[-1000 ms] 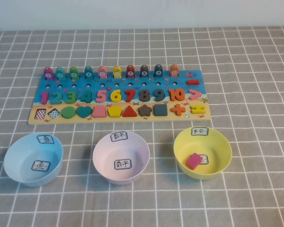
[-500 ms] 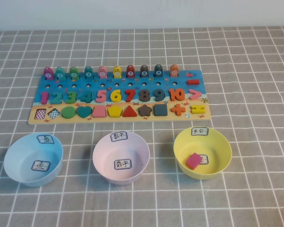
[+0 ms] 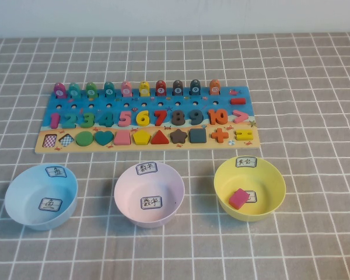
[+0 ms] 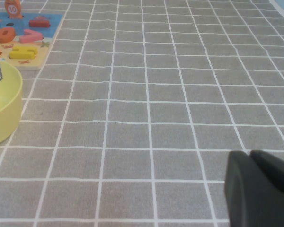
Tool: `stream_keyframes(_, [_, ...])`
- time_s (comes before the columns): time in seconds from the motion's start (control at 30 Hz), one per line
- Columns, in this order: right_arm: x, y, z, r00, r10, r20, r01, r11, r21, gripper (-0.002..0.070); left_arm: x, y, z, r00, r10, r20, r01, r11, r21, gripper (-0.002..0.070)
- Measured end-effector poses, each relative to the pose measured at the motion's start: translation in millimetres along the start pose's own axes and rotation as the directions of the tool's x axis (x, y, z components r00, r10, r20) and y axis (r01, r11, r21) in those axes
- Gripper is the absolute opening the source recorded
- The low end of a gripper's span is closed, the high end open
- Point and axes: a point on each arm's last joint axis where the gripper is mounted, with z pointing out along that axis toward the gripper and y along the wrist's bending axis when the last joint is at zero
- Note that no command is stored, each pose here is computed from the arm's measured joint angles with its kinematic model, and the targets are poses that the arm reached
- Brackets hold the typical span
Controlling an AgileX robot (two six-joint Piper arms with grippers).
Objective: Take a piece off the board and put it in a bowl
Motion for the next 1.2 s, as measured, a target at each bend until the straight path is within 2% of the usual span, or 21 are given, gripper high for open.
stream_keyframes(0.1, [0.0,0.0,0.0,1.0,0.0,0.0,0.0,1.0,0.0,-0.0019,-5.2,-2.8,-0.2,0.987,-0.152,0.051,0.15,0.988,0.039,-0.0003])
stream_keyframes(0.17, [0.0,0.0,0.0,1.0,0.0,0.0,0.0,1.0,0.0,-0.0019,-10.0,-4.3,-0.6,0.953,-0.29,0.091,0.283,0.956,0.077,-0.0003])
stream_keyframes(0.2, [0.0,0.0,0.0,1.0,0.0,0.0,0.0,1.0,0.0,-0.0019,-12.2,-4.7,-0.9,0.928,-0.357,0.107,0.348,0.933,0.095,-0.0003])
stream_keyframes(0.27, [0.0,0.0,0.0,1.0,0.0,0.0,0.0,1.0,0.0,-0.0019,-16.9,-5.1,-1.7,0.851,-0.508,0.132,0.491,0.86,0.141,-0.0003])
stream_keyframes(0.3, [0.0,0.0,0.0,1.0,0.0,0.0,0.0,1.0,0.0,-0.0019,-19.0,-5.1,-2.1,0.8,-0.583,0.138,0.562,0.81,0.166,-0.0003])
stream_keyframes(0.33, [0.0,0.0,0.0,1.0,0.0,0.0,0.0,1.0,0.0,-0.0019,-20.6,-4.8,-2.5,0.767,-0.626,0.145,0.601,0.778,0.181,-0.0003])
stream_keyframes(0.37, [0.0,0.0,0.0,1.0,0.0,0.0,0.0,1.0,0.0,-0.0019,-21.7,-4.4,-2.7,0.75,-0.644,0.153,0.617,0.764,0.19,-0.0003])
stream_keyframes(0.47, [0.0,0.0,0.0,1.0,0.0,0.0,0.0,1.0,0.0,-0.0019,-24.2,-3.4,-3.3,0.723,-0.669,0.174,0.638,0.743,0.205,-0.0003])
stream_keyframes(0.7, [0.0,0.0,0.0,1.0,0.0,0.0,0.0,1.0,0.0,-0.0019,-26.4,-2.3,-3.9,0.723,-0.661,0.202,0.627,0.75,0.209,-0.0003])
stream_keyframes(0.83, [0.0,0.0,0.0,1.0,0.0,0.0,0.0,1.0,0.0,-0.0019,-52.0,-3.7,-10.7,0.742,-0.643,0.192,0.605,0.765,0.221,-0.0003])
stream_keyframes(0.93, [0.0,0.0,0.0,1.0,0.0,0.0,0.0,1.0,0.0,-0.0019,-87.0,-6.2,-14.3,0.793,-0.595,0.132,0.565,0.799,0.203,-0.0003])
stream_keyframes(1.03, [0.0,0.0,0.0,1.0,0.0,0.0,0.0,1.0,0.0,-0.0019,-122.3,-9.0,-10.5,0.857,-0.515,0.009,0.508,0.847,0.156,-0.0003])
stream_keyframes(1.13, [0.0,0.0,0.0,1.0,0.0,0.0,0.0,1.0,0.0,-0.0019,-157.2,-10.3,1.8,0.912,-0.379,-0.155,0.396,0.912,0.102,-0.0003])
stream_keyframes(1.2, [0.0,0.0,0.0,1.0,0.0,0.0,0.0,1.0,0.0,-0.0019,-176.4,-10.3,13.1,0.92,-0.301,-0.25,0.33,0.94,0.084,-0.0003])
